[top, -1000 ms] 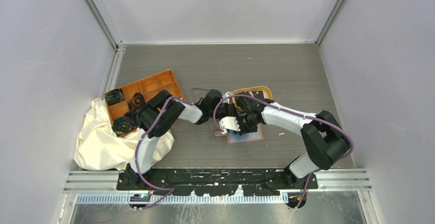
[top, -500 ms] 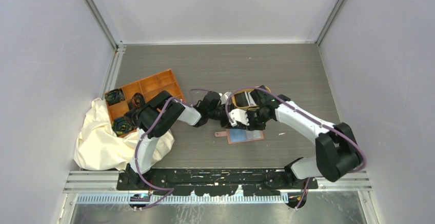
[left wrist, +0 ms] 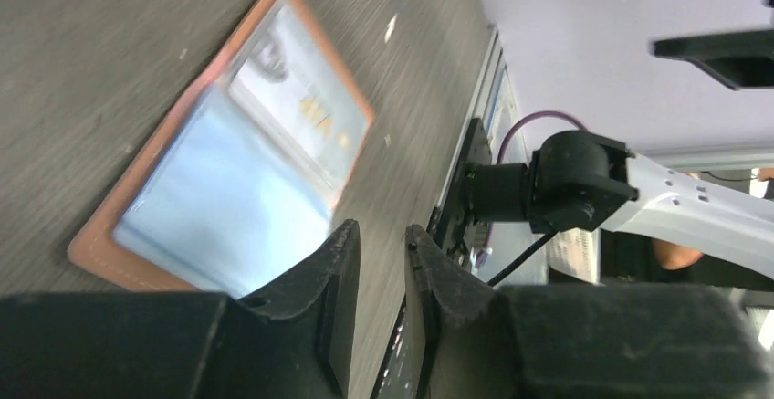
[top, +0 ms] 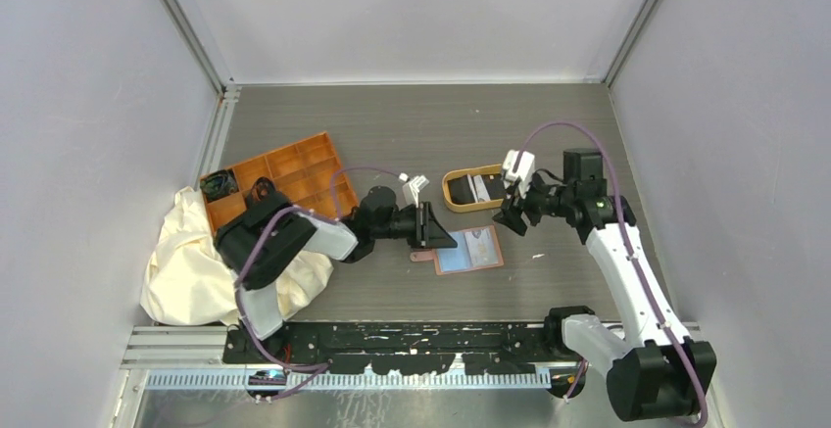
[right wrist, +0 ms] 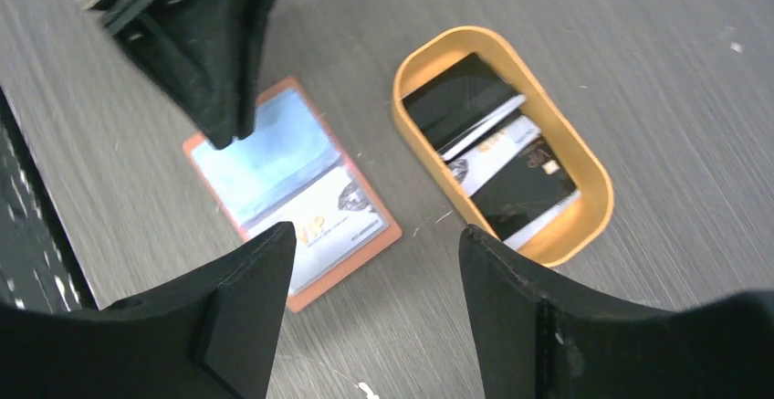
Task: Put the credit cards into the card holder
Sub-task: Insert the credit card into the card holder, then pick up the credit card from the storage box.
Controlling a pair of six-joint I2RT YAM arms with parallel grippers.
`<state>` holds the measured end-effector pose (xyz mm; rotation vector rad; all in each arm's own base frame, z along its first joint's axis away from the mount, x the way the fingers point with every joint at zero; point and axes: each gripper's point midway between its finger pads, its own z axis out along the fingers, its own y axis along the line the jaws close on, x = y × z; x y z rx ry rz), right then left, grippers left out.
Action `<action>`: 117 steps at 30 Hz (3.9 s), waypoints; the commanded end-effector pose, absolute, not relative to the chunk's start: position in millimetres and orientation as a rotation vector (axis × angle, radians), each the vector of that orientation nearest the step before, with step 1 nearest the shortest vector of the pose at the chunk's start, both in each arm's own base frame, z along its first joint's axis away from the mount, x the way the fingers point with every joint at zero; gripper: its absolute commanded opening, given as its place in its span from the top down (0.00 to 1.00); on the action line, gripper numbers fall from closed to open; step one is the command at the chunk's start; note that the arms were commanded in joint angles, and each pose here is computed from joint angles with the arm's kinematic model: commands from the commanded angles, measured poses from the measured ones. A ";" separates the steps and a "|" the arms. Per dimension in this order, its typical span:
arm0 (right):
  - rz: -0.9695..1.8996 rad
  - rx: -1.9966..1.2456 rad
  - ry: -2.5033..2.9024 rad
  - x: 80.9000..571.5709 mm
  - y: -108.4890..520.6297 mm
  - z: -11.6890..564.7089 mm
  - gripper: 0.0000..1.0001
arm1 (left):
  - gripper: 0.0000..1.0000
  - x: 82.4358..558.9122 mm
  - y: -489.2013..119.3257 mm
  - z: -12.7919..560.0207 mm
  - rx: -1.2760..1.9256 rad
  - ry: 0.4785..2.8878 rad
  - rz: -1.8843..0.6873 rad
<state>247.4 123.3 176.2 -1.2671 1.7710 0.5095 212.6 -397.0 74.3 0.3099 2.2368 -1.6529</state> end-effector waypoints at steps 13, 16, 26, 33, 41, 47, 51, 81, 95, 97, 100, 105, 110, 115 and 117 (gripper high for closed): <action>1.032 -0.584 1.826 311.2 153.1 285.7 0.01 | 0.41 264.6 -318.0 188.4 0.591 1.831 -0.809; 1.108 -0.506 1.861 336.8 156.8 283.6 0.00 | 0.10 285.2 -303.6 183.6 0.441 1.833 -0.728; 0.945 -0.338 2.133 391.4 133.5 194.6 0.01 | 0.08 310.4 -336.2 167.1 0.359 1.761 -0.914; 1.018 -0.293 2.350 386.3 148.5 129.9 0.21 | 0.24 333.5 -353.7 157.4 0.312 1.803 -0.927; 0.955 -0.247 2.471 391.7 149.8 94.4 0.35 | 0.41 363.5 -338.2 119.5 0.297 1.876 -0.886; 0.931 -0.266 2.511 395.0 153.3 84.7 0.37 | 0.46 380.7 -342.5 129.0 0.324 1.884 -0.925; 0.935 -0.256 2.526 395.8 153.6 80.4 0.37 | 0.46 373.7 -348.1 113.9 0.340 1.930 -0.965; 1.360 -0.129 2.515 380.1 188.7 79.8 0.51 | 0.80 360.7 -392.1 62.2 0.380 2.139 -0.819; 1.411 -0.088 2.517 378.0 192.2 81.1 0.62 | 0.84 360.2 -393.4 60.9 0.375 2.142 -0.828; 1.365 -0.070 2.552 378.4 188.6 73.0 0.63 | 0.84 360.1 -393.9 60.3 0.377 2.144 -0.830; 1.340 -0.061 2.571 378.1 186.9 68.3 0.62 | 0.84 360.1 -394.1 60.6 0.379 2.142 -0.832; 1.304 -0.069 2.600 376.2 187.9 62.1 0.61 | 0.84 359.4 -395.1 59.9 0.383 2.144 -0.839; 1.285 -0.083 2.631 372.9 192.2 54.7 0.59 | 0.84 359.1 -395.7 59.7 0.387 2.144 -0.842; 1.272 -0.097 2.649 370.8 195.0 50.9 0.59 | 0.84 359.1 -396.0 60.0 0.387 2.143 -0.844; 1.285 -0.107 2.642 370.9 195.3 56.0 0.59 | 0.84 359.1 -395.9 59.9 0.387 2.142 -0.845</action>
